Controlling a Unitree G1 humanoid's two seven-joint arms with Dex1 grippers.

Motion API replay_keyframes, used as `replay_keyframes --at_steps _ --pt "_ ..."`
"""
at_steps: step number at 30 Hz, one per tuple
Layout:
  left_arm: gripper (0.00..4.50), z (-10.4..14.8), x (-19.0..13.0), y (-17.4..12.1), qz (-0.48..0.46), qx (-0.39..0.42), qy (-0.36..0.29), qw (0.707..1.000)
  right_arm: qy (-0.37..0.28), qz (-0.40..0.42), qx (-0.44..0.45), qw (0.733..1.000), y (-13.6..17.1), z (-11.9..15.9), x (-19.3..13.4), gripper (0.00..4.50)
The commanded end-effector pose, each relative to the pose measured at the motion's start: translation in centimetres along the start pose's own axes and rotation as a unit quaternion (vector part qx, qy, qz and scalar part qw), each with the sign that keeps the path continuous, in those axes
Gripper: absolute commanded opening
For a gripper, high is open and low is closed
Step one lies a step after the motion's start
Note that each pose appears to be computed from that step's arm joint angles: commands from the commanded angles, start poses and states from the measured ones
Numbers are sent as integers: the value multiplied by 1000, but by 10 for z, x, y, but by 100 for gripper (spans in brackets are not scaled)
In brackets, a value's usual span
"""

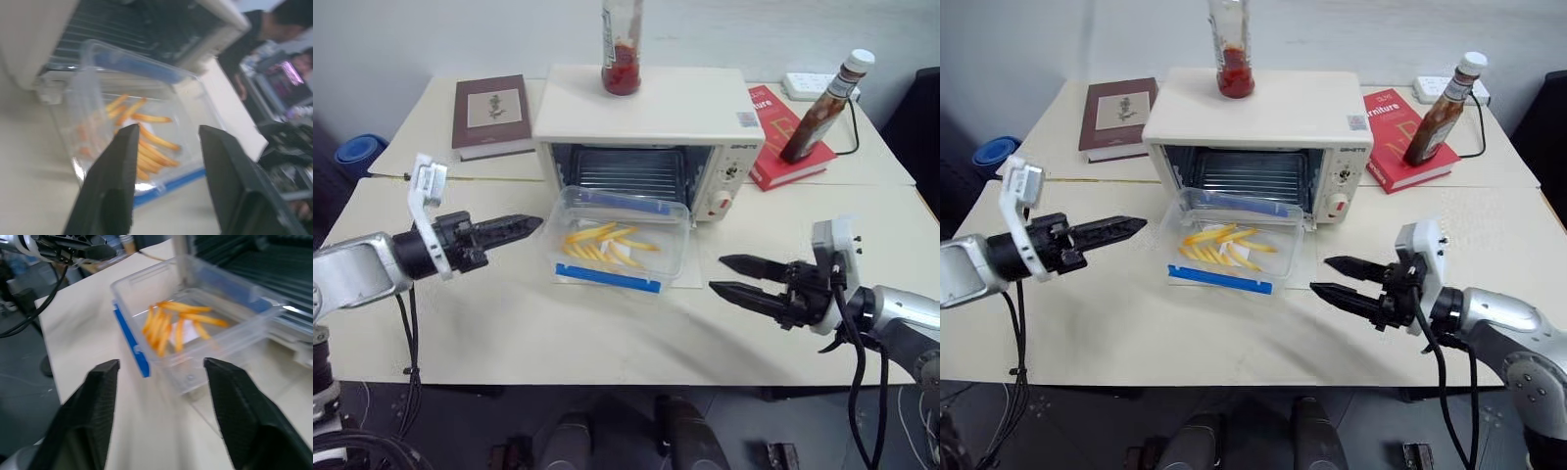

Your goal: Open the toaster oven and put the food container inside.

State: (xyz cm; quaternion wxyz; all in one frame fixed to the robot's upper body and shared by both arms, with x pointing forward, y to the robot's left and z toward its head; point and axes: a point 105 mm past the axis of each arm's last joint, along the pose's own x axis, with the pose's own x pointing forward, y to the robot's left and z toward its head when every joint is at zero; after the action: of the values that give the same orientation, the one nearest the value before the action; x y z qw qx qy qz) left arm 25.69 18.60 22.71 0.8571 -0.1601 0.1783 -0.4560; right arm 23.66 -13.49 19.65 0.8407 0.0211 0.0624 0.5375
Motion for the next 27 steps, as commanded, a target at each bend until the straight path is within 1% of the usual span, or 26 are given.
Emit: replay_keyframes --at_steps 1,2,3,4,5,7,10,13,19,22,27 --pt "71 -22 1 -29 -78 112 88 987 16 44 5 999 16 -4 11 147" --pt "42 -32 3 -26 -80 137 118 980 21 50 9 998 18 -7 15 113" --pt "3 -40 5 -20 -75 155 141 975 25 58 11 998 20 -10 18 74" --pt "0 -48 8 -13 -70 175 162 969 28 68 13 997 23 -13 22 45" --pt "0 -53 11 -8 -69 197 176 962 30 73 12 997 24 -15 25 3" --pt "0 -57 19 1 -57 228 185 954 39 73 13 996 23 -20 31 1" --pt "0 -60 31 12 -31 265 183 946 54 71 6 996 19 -29 41 1" --pt "0 -58 43 21 -9 276 165 947 51 48 -10 997 7 -30 50 1" --pt "0 -22 78 41 70 266 63 959 27 -71 -57 995 -58 -24 64 1" --pt "0 -3 97 44 98 253 12 962 6 -122 -88 989 -84 -8 77 1" --pt "0 18 120 57 153 237 -37 959 -38 -189 -103 976 -116 19 91 1"
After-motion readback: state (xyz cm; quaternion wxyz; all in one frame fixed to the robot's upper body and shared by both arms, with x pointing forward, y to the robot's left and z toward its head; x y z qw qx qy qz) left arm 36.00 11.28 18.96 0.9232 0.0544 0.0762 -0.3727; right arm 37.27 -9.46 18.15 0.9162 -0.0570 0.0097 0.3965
